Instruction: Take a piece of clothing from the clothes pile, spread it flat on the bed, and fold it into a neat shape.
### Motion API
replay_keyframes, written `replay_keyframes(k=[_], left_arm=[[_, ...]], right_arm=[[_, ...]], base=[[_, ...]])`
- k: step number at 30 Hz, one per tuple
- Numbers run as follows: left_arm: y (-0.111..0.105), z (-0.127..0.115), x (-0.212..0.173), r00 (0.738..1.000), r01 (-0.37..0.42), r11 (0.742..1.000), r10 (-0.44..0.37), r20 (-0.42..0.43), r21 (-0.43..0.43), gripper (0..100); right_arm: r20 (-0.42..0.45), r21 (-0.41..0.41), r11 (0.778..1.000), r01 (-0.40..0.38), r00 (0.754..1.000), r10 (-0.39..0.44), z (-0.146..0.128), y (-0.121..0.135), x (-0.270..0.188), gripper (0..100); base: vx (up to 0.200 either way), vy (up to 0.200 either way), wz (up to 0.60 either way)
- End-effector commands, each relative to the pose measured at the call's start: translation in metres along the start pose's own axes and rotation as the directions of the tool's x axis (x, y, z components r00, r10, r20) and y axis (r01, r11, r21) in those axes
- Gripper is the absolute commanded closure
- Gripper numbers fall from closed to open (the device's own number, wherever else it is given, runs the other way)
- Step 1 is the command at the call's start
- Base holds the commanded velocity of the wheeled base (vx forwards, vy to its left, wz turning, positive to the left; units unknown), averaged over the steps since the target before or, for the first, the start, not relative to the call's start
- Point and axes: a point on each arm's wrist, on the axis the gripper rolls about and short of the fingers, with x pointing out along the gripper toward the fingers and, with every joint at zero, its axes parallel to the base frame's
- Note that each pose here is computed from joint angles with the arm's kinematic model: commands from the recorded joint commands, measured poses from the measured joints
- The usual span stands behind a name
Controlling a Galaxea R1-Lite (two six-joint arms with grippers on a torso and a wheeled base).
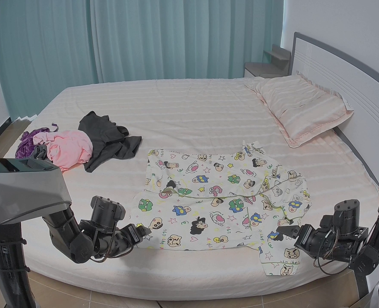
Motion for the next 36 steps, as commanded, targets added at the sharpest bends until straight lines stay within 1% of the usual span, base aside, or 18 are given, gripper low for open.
replay_keyframes(k=[1, 4, 5, 6, 9, 11, 14, 20, 26, 27, 30, 34, 35, 36], left_arm=[[0.001, 0.002, 0.003, 1.000, -0.005, 1.000, 0.005, 0.001, 0.004, 0], [0.002, 0.002, 0.010, 1.000, -0.020, 0.999, 0.020, 0.010, 0.048, 0], [0.002, 0.002, 0.010, 1.000, -0.020, 0.999, 0.020, 0.010, 0.048, 0], [0.003, 0.002, 0.015, 0.999, -0.040, 0.997, 0.039, 0.018, 0.070, 0], [0.000, 0.003, 0.023, 0.997, -0.062, 0.995, 0.058, 0.048, 0.082, 0], [0.000, 0.001, 0.027, 0.996, -0.074, 0.993, 0.070, 0.052, 0.090, 0], [0.002, 0.001, 0.030, 0.994, -0.096, 0.987, 0.089, 0.060, 0.130, 0], [-0.001, 0.003, 0.035, 0.994, -0.094, 0.987, 0.085, 0.072, 0.134, 0], [-0.002, 0.004, 0.037, 0.994, -0.091, 0.986, 0.081, 0.075, 0.137, 0], [-0.002, 0.004, 0.037, 0.994, -0.091, 0.986, 0.081, 0.075, 0.137, 100], [-0.002, 0.004, 0.038, 0.994, -0.099, 0.985, 0.090, 0.069, 0.143, 100], [-0.001, 0.007, 0.038, 0.984, -0.161, 0.978, 0.149, 0.100, 0.133, 100], [-0.001, 0.007, 0.038, 0.984, -0.161, 0.978, 0.149, 0.100, 0.133, 100], [0.003, 0.006, 0.037, 0.982, -0.175, 0.976, 0.163, 0.094, 0.132, 100]], right_arm=[[-0.004, -0.004, 1.000, -0.005, 1.000, 0.005, -0.001, 0.001, 0.000, 0], [-0.002, -0.005, 1.000, -0.009, 1.000, 0.009, -0.001, 0.002, -0.001, 0], [-0.002, -0.005, 1.000, -0.009, 1.000, 0.009, -0.001, 0.002, -0.001, 0], [0.002, -0.005, 1.000, -0.015, 1.000, 0.015, 0.000, 0.003, -0.002, 0], [0.002, -0.007, 1.000, -0.017, 1.000, 0.017, -0.001, 0.003, -0.003, 0], [0.002, -0.006, 1.000, -0.015, 1.000, 0.015, -0.001, 0.003, -0.003, 0], [0.000, -0.007, 1.000, -0.015, 1.000, 0.015, -0.001, 0.003, -0.003, 0], [0.002, -0.006, 1.000, -0.015, 1.000, 0.015, -0.001, 0.003, -0.003, 0], [0.027, -0.010, 0.999, -0.042, 0.999, 0.042, 0.001, 0.004, -0.006, 0], [0.028, -0.010, 0.999, -0.041, 0.999, 0.041, 0.000, 0.004, -0.006, 0], [0.028, -0.010, 0.999, -0.043, 0.999, 0.043, 0.000, 0.004, -0.006, 0], [0.026, -0.005, 1.000, -0.026, 0.999, 0.026, 0.000, 0.001, -0.004, 0], [0.026, -0.005, 1.000, -0.026, 0.999, 0.026, 0.000, 0.001, -0.004, 0], [0.018, -0.007, 1.000, -0.006, 1.000, 0.007, -0.002, -0.002, -0.005, 0]], base=[[0.000, 0.000, 0.00], [0.000, 0.000, 0.00], [0.000, 0.000, 0.00], [0.000, 0.000, 0.00], [0.000, 0.000, 0.00], [0.000, 0.000, 0.00], [0.000, 0.000, 0.00], [0.000, 0.000, 0.00], [0.000, 0.000, 0.00], [0.000, 0.000, 0.00], [0.000, 0.000, 0.00], [0.000, 0.000, 0.00], [0.000, 0.000, 0.00], [0.000, 0.000, 0.00]])
